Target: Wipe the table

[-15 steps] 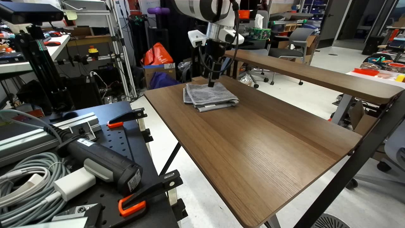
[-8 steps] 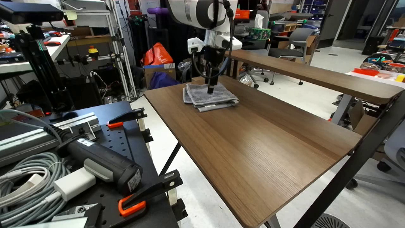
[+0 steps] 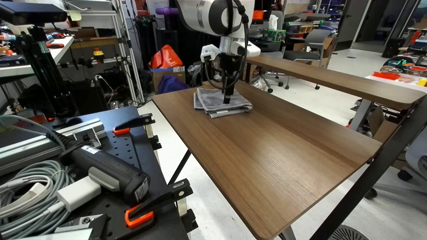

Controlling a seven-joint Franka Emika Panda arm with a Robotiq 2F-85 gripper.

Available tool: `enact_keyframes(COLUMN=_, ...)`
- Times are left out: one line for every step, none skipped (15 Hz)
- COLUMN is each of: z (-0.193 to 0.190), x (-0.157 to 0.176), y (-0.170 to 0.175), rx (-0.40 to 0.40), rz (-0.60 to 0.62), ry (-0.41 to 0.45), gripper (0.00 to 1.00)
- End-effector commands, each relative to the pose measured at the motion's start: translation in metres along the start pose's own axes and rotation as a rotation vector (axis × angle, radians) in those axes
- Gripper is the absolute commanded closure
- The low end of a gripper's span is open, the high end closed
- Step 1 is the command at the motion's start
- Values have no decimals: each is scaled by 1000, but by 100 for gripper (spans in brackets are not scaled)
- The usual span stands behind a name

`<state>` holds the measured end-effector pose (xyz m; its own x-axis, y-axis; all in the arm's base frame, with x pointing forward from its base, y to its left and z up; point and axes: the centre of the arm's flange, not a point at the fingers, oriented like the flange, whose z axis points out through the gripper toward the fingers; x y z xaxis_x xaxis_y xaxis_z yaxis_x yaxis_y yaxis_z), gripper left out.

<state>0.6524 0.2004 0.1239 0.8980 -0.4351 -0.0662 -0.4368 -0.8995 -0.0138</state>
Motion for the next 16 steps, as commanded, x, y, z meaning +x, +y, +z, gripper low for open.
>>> enact_keyframes(z=8, x=23, y=23, rx=17, rz=74, ry=29, gripper=0)
enact_keyframes(z=11, x=32, y=30, rx=16, rz=92, ry=23, gripper=0)
enact_keyframes(z=15, x=40, y=37, rx=18, rz=109, ry=20, gripper=0)
enact_keyframes(z=19, x=48, y=43, rx=19, rz=125, ry=17, gripper=0)
enact_keyframes(z=23, x=55, y=49, rx=20, rz=141, ry=12, gripper=0)
enact_keyframes(z=25, x=61, y=54, rx=23, rz=156, ry=6, gripper=0)
enact_keyframes(z=26, x=69, y=61, rx=24, rz=176, ry=3, gripper=0)
enact_keyframes(z=26, x=75, y=68, rx=28, rz=193, ry=-1, gripper=0)
enact_keyframes(z=26, x=80, y=76, rx=32, rz=212, ry=-8, gripper=0)
enact_keyframes(z=27, x=86, y=85, rx=26, rz=235, ry=-22, gripper=0)
enact_keyframes(z=30, x=94, y=96, rx=15, rz=257, ry=-27, gripper=0)
enact_keyframes(z=32, x=100, y=106, rx=9, rz=283, ry=-37, gripper=0)
enact_keyframes(z=35, x=107, y=118, rx=5, rz=311, ry=-52, gripper=0)
enact_keyframes(z=38, x=112, y=129, rx=2, rz=334, ry=-66, gripper=0)
enact_keyframes(z=42, x=116, y=141, rx=-5, rz=361, ry=-80, gripper=0)
enact_keyframes(z=45, x=119, y=152, rx=-10, rz=384, ry=-93, gripper=0)
